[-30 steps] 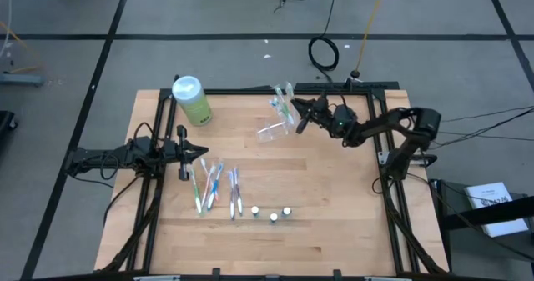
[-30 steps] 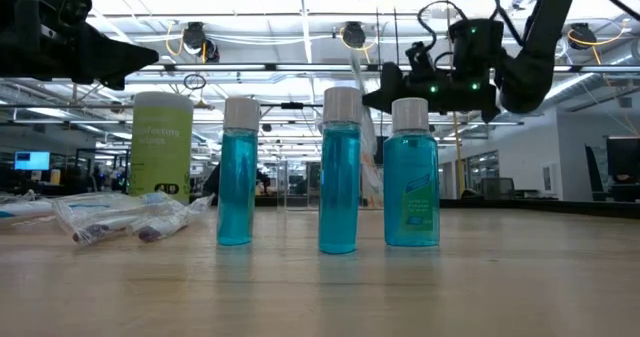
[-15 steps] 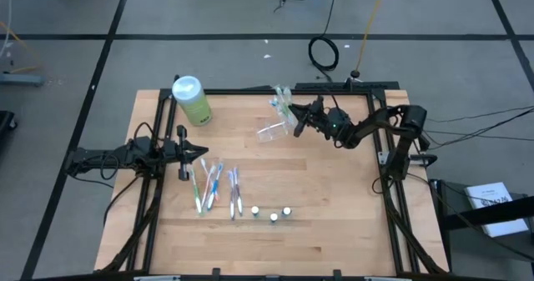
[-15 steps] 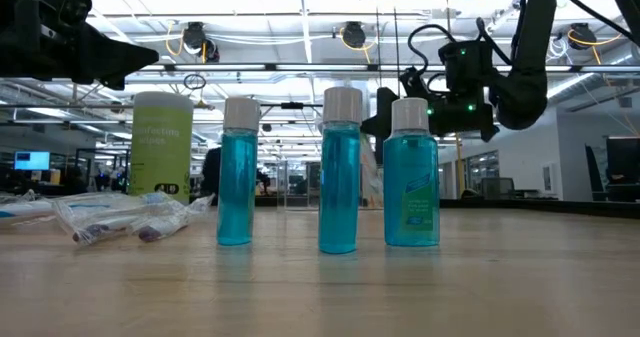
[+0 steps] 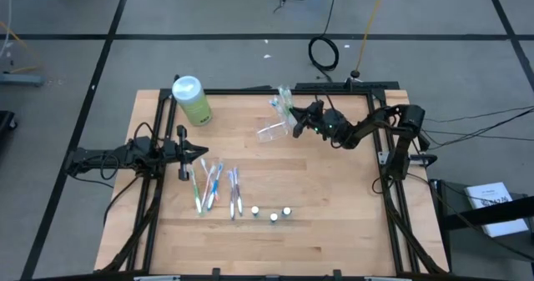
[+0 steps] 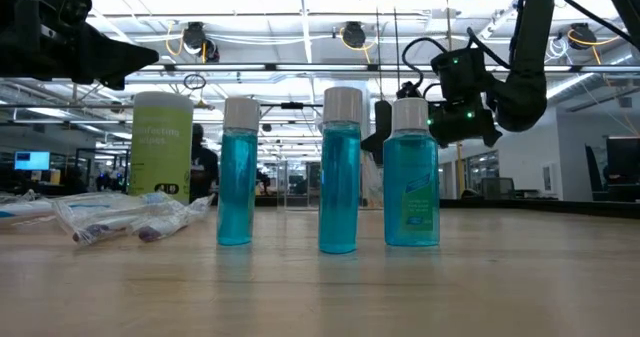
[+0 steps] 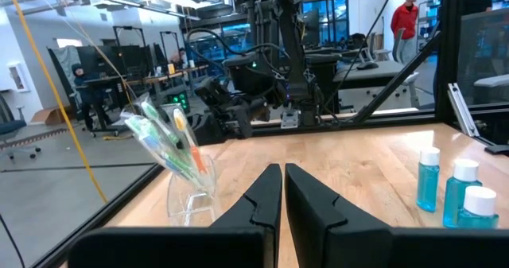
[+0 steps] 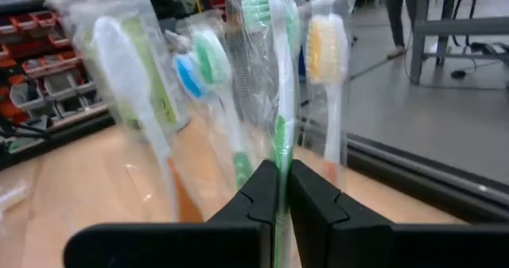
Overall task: Pick & Place toothbrushing station
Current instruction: Put the green toothbrush into the transparent organizer
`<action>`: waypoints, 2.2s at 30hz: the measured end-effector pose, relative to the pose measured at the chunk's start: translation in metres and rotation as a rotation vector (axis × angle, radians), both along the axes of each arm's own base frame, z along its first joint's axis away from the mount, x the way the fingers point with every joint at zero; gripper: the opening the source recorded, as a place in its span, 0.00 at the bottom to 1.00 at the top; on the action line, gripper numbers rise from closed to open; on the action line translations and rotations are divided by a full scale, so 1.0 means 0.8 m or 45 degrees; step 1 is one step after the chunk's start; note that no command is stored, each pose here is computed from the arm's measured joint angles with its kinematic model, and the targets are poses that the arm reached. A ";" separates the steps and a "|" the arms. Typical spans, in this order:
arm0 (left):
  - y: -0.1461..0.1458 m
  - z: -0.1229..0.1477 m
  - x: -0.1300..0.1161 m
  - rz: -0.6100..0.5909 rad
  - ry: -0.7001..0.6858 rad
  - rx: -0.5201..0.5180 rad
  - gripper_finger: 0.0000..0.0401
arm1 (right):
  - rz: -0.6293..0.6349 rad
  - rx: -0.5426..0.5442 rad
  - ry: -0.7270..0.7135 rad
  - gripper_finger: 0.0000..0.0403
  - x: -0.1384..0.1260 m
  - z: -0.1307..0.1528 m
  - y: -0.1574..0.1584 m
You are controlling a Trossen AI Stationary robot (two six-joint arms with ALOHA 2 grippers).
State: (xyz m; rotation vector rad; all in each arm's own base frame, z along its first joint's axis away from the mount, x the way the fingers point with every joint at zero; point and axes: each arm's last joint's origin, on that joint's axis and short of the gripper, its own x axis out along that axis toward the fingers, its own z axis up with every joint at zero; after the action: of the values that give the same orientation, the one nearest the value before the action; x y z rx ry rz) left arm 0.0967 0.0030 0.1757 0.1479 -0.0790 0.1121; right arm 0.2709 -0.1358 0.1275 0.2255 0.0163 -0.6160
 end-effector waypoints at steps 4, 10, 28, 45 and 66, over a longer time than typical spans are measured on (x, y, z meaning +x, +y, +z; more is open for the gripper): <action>0.000 0.000 0.000 0.000 0.000 0.000 0.06 | -0.001 0.015 0.033 0.03 0.000 -0.003 0.000; 0.000 0.000 0.000 0.000 0.000 0.000 0.06 | -0.001 0.039 0.091 0.03 -0.001 -0.009 0.000; 0.000 0.000 0.000 0.000 0.000 0.000 0.06 | 0.005 0.055 0.124 0.04 -0.001 -0.012 0.001; 0.000 0.000 0.000 0.000 0.000 0.000 0.06 | 0.010 0.056 0.109 0.10 -0.002 -0.012 0.001; 0.000 0.000 0.000 0.000 0.001 0.000 0.06 | 0.042 -0.064 -0.025 0.36 0.004 0.005 0.008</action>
State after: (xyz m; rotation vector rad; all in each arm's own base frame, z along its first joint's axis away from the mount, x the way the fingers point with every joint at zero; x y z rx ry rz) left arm 0.0967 0.0030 0.1756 0.1479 -0.0786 0.1117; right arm 0.2738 -0.1296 0.1314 0.1820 -0.0149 -0.5809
